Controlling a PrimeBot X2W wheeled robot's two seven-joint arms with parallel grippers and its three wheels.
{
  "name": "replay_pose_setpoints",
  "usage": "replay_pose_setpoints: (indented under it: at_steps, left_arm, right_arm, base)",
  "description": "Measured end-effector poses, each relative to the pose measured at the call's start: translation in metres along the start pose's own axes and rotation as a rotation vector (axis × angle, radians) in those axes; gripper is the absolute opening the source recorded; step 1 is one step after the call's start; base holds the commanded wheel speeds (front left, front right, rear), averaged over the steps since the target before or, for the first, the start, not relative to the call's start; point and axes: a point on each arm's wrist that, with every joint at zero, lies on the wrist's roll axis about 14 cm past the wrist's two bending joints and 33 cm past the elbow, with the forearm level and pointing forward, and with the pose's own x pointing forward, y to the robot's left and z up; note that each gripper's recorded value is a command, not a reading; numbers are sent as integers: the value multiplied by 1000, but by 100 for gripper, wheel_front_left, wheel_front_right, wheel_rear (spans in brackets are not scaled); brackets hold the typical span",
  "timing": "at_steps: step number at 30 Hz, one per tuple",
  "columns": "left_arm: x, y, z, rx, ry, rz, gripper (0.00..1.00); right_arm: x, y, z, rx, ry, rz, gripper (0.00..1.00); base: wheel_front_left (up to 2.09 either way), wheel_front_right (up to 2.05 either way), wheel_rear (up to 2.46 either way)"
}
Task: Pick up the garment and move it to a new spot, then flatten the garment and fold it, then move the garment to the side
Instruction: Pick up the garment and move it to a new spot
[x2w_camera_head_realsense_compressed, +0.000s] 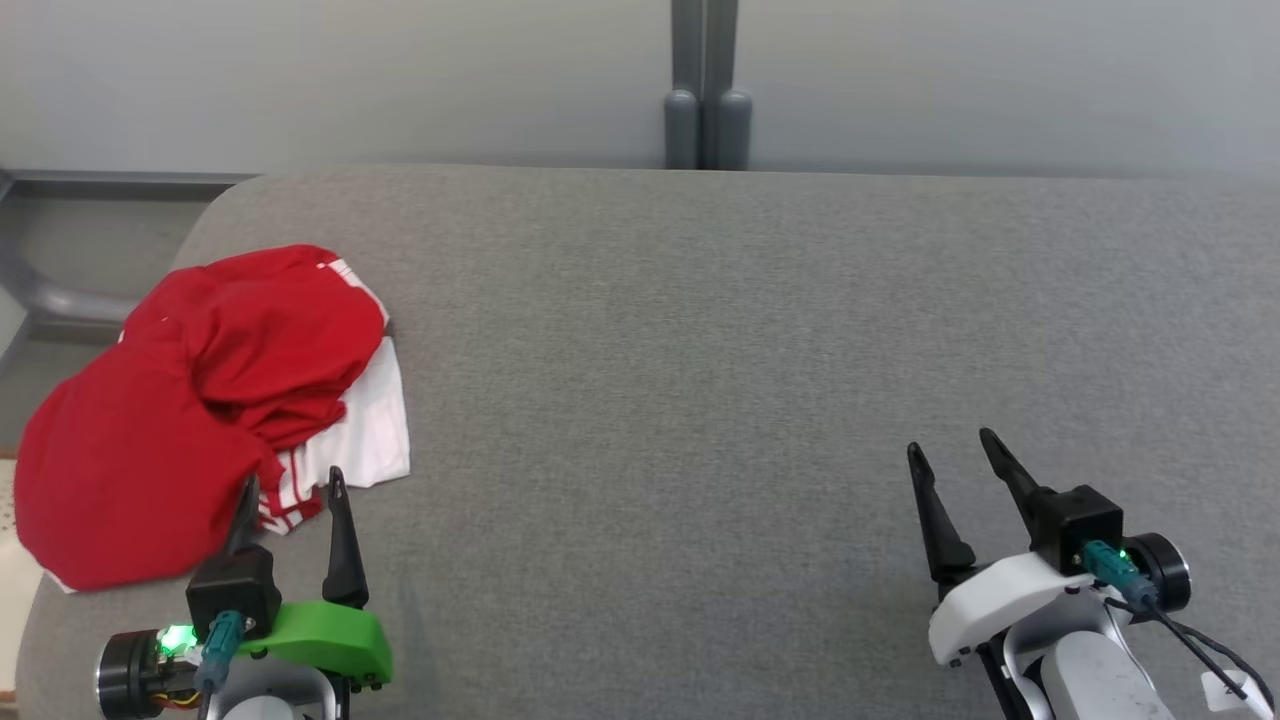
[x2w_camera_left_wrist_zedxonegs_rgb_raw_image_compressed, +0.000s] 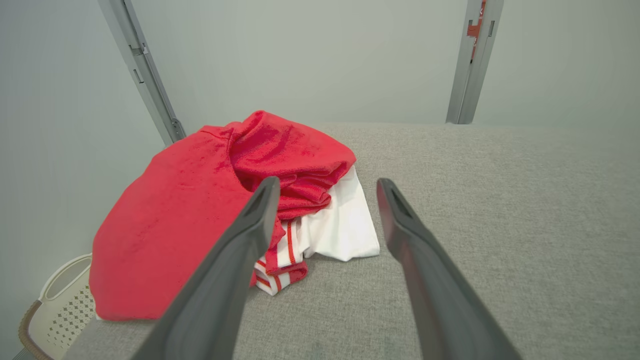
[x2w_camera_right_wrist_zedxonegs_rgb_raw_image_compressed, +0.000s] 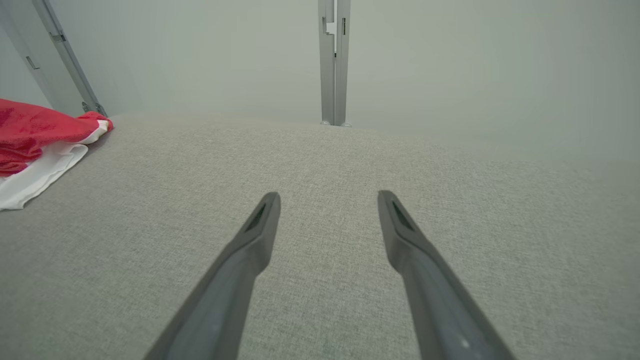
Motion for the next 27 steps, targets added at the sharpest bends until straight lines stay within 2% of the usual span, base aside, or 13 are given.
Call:
replay_pose_setpoints:
  at_steps: [8,17,22,27]
  left_arm:
    - [-32,60,-8,26,24,184,100]
    - [-90,126,-25,2,80,419,100]
    - [-107,142,-30,-6,95,483,100]
    - [-101,144,-36,-75,107,483,100]
  right_arm:
    - [28,73,-4,-31,6,229,100]
    - [41,157,-9,-29,14,479,100]
    - [43,177,-12,-25,20,539,100]
    - [49,170,-17,-35,30,534,100]
  base:
    - [0,0,0]
    - [0,0,0]
    - [0,0,0]
    - [0,0,0]
